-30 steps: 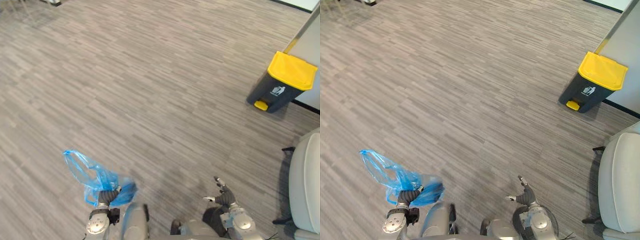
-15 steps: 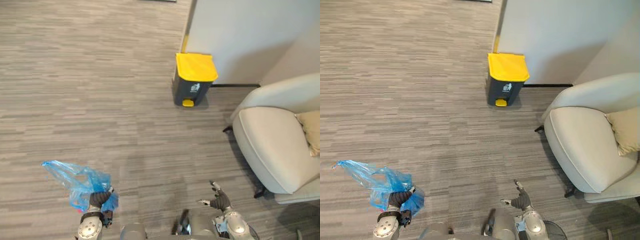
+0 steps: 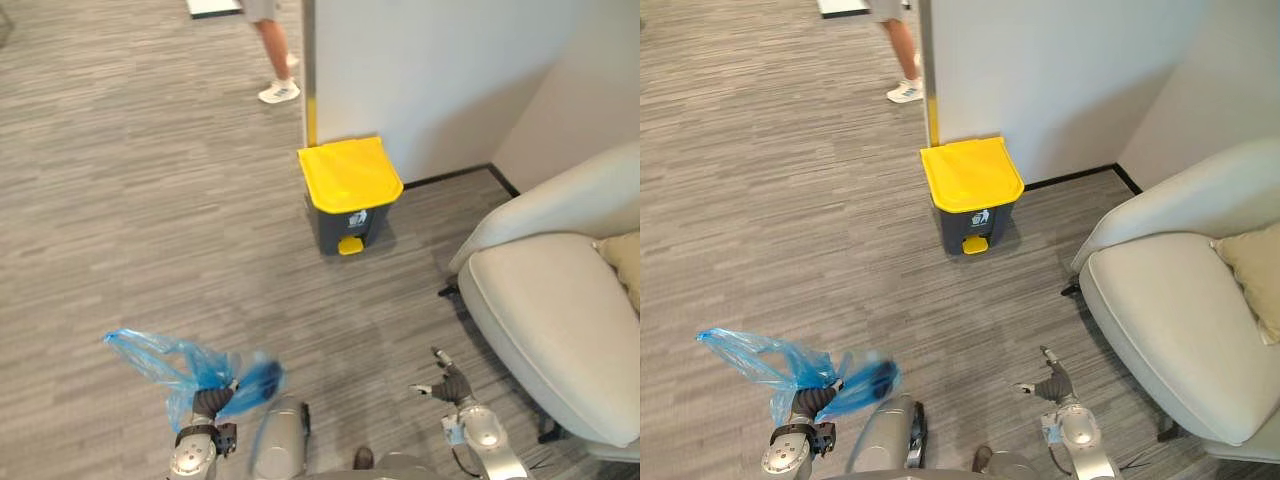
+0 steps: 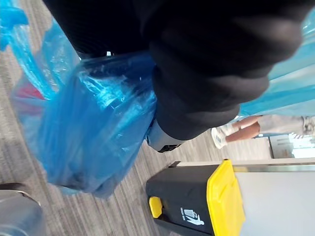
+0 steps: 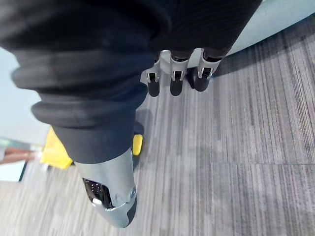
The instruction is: Gather rubbish on tea table into small bin, then transfer packed bag to large trash can.
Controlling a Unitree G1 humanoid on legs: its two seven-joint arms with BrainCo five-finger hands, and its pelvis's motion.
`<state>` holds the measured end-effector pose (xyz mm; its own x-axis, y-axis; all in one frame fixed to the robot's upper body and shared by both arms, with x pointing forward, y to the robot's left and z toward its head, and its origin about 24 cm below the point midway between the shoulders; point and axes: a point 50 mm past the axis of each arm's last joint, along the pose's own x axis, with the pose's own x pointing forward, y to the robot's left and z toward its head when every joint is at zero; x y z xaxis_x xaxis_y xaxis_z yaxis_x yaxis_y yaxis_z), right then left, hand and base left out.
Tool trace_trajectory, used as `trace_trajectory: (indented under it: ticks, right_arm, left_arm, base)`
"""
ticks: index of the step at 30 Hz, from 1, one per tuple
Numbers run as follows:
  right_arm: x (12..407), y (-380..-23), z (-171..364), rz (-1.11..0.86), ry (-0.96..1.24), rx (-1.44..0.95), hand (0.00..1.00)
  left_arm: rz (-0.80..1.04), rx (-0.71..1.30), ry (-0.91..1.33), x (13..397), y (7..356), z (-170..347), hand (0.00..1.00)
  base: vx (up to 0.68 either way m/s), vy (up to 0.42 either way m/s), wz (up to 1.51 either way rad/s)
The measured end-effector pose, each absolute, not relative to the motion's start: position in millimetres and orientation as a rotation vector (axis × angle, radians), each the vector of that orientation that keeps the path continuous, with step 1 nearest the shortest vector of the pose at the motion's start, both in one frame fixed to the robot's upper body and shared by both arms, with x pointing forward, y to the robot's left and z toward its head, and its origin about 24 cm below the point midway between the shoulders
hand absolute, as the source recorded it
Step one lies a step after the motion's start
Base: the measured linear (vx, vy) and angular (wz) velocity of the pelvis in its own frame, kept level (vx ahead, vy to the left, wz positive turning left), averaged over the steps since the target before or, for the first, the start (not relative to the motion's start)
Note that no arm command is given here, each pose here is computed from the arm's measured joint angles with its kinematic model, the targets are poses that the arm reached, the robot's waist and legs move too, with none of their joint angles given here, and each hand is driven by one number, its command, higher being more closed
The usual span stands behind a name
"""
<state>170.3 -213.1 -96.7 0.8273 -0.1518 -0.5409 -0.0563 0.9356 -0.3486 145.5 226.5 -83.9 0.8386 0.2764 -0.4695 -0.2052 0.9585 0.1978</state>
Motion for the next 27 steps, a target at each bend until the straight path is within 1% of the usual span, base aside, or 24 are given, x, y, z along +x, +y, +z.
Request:
trace_trajectory:
  ticks: [2, 6, 10, 13, 17, 19, 23, 27]
  right_arm:
    - [170, -215, -96, -0.055, 0.592, -0.368, 0.0]
    - [175, -206, -94, -0.037, 0.572, -0.357, 0.0]
    - [163, -204, -100, -0.024, 0.604, -0.358, 0.0]
    - [159, -207, -102, -0.027, 0.621, -0.363, 0.0]
    - [138, -216, -112, -0.037, 0.705, -0.378, 0.0]
    - [148, -214, -104, -0.04, 0.655, -0.379, 0.0]
    - [155, -205, -100, -0.063, 0.616, -0.324, 0.0]
    - [162, -216, -96, -0.163, 0.591, -0.272, 0.0]
  left_arm:
    - [0.253, 0.14, 0.453, 153, 225, -75, 1.0]
    - [0.25, 0.146, 0.472, 147, 225, -77, 1.0]
    - [0.237, 0.162, 0.474, 148, 222, -77, 1.0]
    - [0.217, 0.171, 0.431, 164, 221, -71, 1.0]
    - [0.202, 0.152, 0.444, 165, 212, -75, 1.0]
    - [0.2, 0.135, 0.45, 164, 208, -76, 1.0]
    - [0.187, 0.122, 0.467, 159, 202, -80, 1.0]
    - [0.163, 0.107, 0.477, 157, 194, -82, 1.0]
  base:
    - [0.73, 0.368, -0.42]
    - [0.41, 0.191, -0.52]
    - [0.55, 0.114, 0.01]
    - [0.51, -0.023, 0.78]
    - [0.65, -0.159, 1.07]
    - [0.52, -0.138, 0.58]
    - [0.44, -0.043, 0.54]
    - [0.27, 0.126, 0.03]
